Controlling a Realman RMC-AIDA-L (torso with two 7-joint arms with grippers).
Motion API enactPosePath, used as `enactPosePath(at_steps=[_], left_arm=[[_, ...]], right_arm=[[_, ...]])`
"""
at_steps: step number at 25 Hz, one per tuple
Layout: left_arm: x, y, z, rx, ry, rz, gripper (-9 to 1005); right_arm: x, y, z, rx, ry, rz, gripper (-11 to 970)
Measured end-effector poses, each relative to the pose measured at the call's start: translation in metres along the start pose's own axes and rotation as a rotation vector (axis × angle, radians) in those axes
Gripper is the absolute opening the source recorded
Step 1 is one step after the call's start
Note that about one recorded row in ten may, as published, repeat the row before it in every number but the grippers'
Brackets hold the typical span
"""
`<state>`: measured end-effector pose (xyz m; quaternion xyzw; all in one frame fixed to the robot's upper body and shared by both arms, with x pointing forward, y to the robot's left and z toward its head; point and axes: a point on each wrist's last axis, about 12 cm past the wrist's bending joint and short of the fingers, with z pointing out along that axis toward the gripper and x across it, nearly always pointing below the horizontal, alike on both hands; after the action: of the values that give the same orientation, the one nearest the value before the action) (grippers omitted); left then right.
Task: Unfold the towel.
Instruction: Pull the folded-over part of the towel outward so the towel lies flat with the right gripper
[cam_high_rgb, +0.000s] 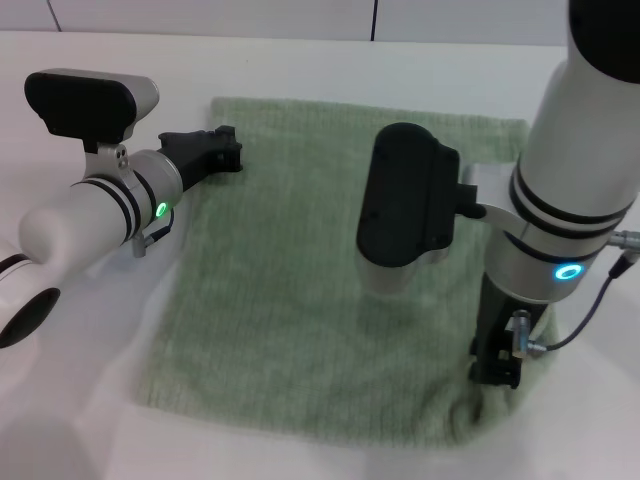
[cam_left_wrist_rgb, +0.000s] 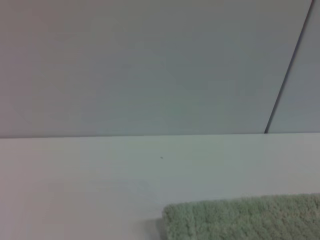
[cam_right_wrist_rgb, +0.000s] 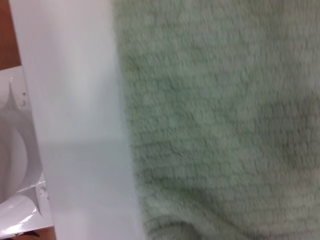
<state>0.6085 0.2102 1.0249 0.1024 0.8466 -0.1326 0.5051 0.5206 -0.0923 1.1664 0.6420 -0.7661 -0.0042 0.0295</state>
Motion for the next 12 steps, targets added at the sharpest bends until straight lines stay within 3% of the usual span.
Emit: enactPosePath(at_steps=[7,10,11,12], left_arm=[[-0.002,0.002,0.0,-0.01,-0.01,-0.01,100],[-0.002,0.002,0.0,-0.01,-0.01,-0.009,102],[-0.002,0.002,0.0,-0.01,-0.011,-0.009,102],[-0.002,0.002,0.0,-0.01,-0.011,-0.009,102]], right_arm=[[-0.012,0.008,-0.01,0.006,-0.034,-0.07,256],[-0.012,0.004,-0.016,0.058,-0.051,-0.07,348],[-0.012,-0.003,-0.019,0.127,-0.071,-0.057,348],[-0.012,-0.003,-0.019,0.127,-0.071,-0.057,348]])
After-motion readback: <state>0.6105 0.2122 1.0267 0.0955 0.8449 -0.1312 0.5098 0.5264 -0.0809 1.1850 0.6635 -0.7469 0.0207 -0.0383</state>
